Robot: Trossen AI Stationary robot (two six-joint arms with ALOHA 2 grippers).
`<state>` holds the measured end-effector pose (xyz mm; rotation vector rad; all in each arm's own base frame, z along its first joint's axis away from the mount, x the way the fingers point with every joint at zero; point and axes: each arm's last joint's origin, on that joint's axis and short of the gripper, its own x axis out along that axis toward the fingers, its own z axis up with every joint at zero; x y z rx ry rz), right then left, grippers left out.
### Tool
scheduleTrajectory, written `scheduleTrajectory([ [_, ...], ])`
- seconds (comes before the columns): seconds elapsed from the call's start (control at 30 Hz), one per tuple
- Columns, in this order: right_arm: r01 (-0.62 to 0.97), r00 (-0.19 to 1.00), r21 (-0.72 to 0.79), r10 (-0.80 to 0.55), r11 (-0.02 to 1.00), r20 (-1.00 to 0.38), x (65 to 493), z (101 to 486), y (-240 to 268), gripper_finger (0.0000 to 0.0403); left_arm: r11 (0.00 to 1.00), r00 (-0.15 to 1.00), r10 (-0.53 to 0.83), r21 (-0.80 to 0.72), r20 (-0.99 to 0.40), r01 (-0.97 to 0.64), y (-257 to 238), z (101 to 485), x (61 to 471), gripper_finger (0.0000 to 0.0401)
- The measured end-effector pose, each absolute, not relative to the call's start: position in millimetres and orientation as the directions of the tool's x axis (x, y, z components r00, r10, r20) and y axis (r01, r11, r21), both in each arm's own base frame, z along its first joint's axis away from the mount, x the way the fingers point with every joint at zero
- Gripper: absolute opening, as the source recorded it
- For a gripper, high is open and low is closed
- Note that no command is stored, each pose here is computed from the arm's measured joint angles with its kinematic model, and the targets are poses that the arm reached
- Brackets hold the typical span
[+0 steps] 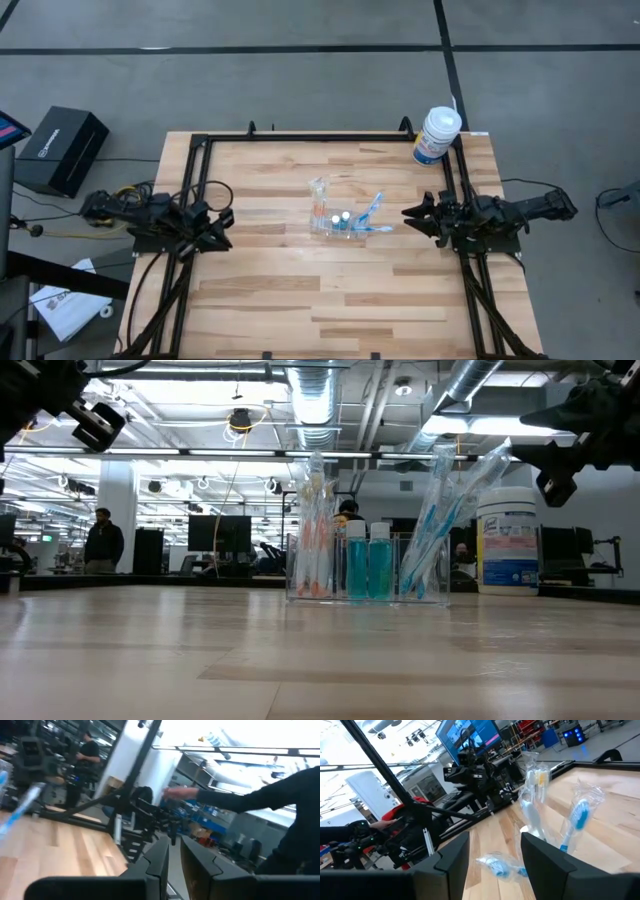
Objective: Pick & Place toothbrushing station
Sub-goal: Return to Home Position
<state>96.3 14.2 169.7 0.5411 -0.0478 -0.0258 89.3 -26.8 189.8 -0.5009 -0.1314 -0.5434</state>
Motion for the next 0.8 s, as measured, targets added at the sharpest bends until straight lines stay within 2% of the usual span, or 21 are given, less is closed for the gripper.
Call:
scheduleTrajectory([
  [0.33,0.011,0.999,0.516,-0.037,0.857,0.039,96,170,14,0.0165,0.675,0.793,-0.556,-0.421,0.250,0.606,-37,190,86,0.0043],
  [0.8,0.012,0.999,0.516,-0.037,0.857,0.038,96,170,14,0.0165,0.676,0.796,-0.562,-0.432,0.222,0.598,-38,188,88,0.0043],
])
